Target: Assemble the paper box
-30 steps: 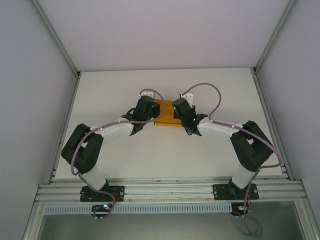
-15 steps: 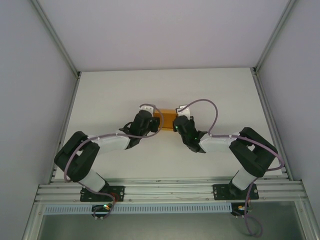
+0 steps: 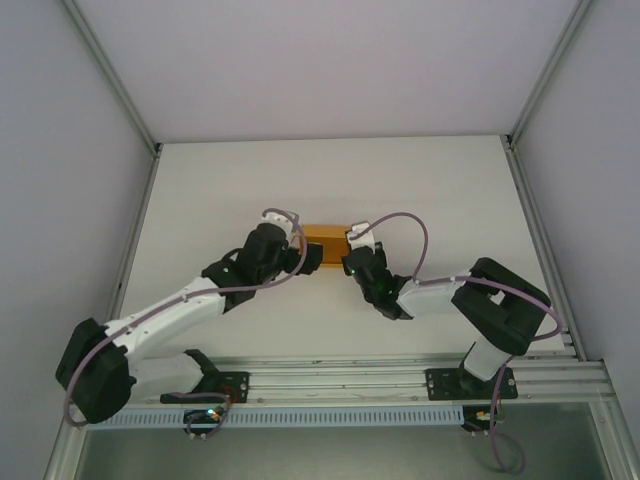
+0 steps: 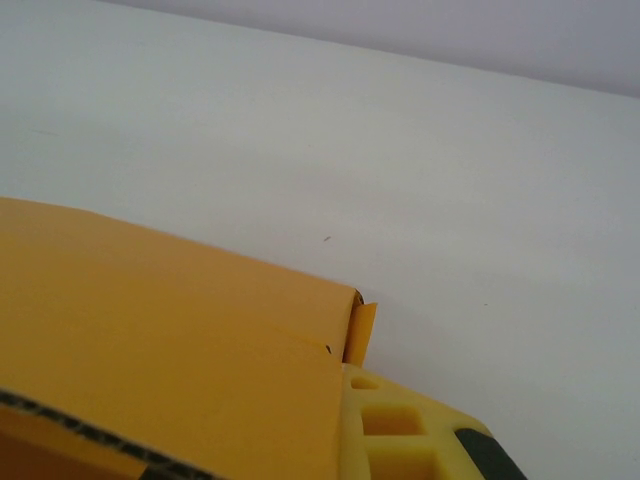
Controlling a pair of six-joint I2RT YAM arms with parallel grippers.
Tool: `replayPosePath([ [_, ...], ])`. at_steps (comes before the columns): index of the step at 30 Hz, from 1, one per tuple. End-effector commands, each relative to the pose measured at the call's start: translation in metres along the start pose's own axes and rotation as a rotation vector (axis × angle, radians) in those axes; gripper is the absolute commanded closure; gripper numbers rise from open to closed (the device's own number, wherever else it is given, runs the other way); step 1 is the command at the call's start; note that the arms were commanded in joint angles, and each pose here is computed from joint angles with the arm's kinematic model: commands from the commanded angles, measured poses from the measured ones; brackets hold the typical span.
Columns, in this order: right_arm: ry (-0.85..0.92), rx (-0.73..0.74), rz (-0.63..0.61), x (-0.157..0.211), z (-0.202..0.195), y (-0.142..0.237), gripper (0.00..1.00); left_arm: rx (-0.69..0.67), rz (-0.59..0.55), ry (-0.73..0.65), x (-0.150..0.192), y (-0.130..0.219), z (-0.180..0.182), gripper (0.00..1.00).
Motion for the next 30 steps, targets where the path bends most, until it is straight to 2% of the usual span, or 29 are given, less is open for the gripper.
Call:
replayPosePath([
  [1,0.117,-0.024,0.033,0.024,0.009,0.003,1.0,-0.109,0.033,0.106,-0.017,0.01,0.023,0.0],
  [4,0.163,-0.046,0.027,0.03,0.015,0.005,1.0,-0.053,0.07,0.223,-0.033,-0.005,0.029,0.0],
  [7,0.173,-0.072,0.023,0.038,0.02,0.006,0.98,0.006,0.131,0.284,-0.04,-0.03,0.031,0.0],
  [14,0.204,-0.094,0.03,0.048,0.026,0.007,0.95,0.127,0.313,0.392,-0.026,-0.087,0.035,0.0],
  [20,0.226,-0.124,0.041,0.06,0.031,0.015,0.88,0.161,0.378,0.445,-0.006,-0.117,0.046,0.18],
  [24,0.254,-0.147,0.084,0.069,0.034,0.024,0.75,0.169,0.414,0.47,0.006,-0.126,0.049,0.33],
  [26,0.244,-0.13,0.126,0.074,0.028,0.027,0.72,0.182,0.424,0.487,0.014,-0.126,0.051,0.4],
  [30,0.184,-0.171,0.171,0.079,0.023,0.043,0.56,0.161,0.431,0.488,0.031,-0.127,0.062,0.51],
])
Point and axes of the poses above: each hand's point on the last joint's axis, 136 mm out from that joint toward the fingers, its own y axis back along the fingers, its own z axis along the line the jaws close on, x = y × z, the point moved 1 cm from there along y, back along the fingers, and after that the axes turned 15 degrees about y, right-handed, at the moved point
